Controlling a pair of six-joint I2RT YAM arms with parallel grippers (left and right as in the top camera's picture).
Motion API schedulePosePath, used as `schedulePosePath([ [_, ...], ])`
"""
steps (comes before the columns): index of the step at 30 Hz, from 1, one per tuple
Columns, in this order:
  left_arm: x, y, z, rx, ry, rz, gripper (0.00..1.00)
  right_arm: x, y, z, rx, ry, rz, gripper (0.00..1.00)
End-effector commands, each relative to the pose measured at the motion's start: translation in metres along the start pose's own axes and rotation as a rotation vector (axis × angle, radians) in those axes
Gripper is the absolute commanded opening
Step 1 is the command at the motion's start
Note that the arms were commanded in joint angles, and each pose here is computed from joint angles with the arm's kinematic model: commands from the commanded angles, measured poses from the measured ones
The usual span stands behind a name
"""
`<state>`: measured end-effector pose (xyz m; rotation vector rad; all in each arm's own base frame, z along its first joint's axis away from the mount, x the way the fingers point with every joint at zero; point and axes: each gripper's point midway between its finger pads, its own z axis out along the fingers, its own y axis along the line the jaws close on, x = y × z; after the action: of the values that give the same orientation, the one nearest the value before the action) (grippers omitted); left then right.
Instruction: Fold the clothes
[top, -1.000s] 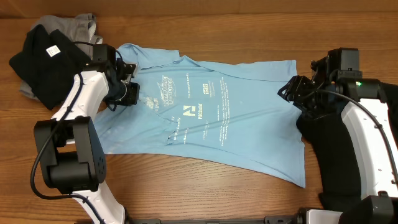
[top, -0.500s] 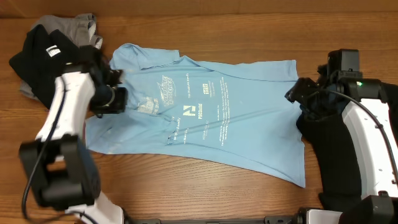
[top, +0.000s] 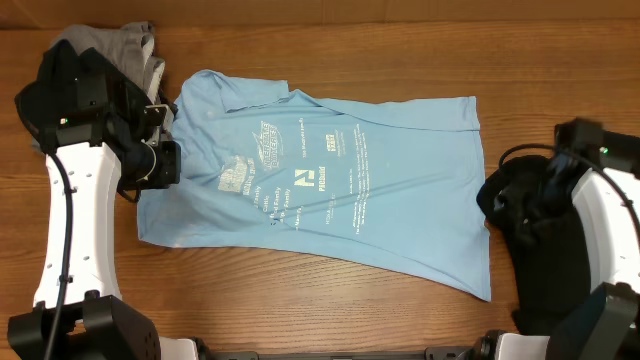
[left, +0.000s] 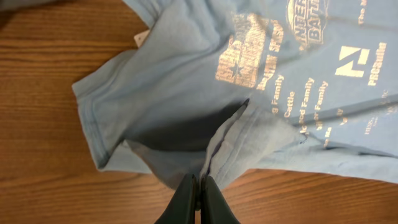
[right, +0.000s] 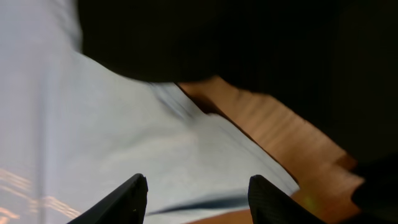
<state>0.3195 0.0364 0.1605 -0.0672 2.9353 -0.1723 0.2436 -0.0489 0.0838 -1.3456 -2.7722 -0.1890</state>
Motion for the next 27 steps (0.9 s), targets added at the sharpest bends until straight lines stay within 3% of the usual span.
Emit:
schedulePosePath([
  [1, 0.001, 0.012, -0.01, -0.068, -0.009, -0.059, 0.04, 0.024, -0.016, 0.023, 0.039, 0.094, 0.021, 0.56],
  [11, 0.006, 0.016, -0.013, -0.098, 0.0, -0.074, 0.04, 0.078, -0.054, 0.07, 0.124, 0.26, 0.148, 0.6],
  [16, 0.006, 0.016, -0.015, -0.099, -0.007, -0.073, 0.04, 0.084, -0.06, 0.083, 0.114, 0.271, 0.208, 0.51],
  [27, 0.006, 0.015, -0.015, -0.099, -0.006, -0.073, 0.04, 0.093, -0.067, 0.084, 0.141, 0.298, 0.214, 0.49],
])
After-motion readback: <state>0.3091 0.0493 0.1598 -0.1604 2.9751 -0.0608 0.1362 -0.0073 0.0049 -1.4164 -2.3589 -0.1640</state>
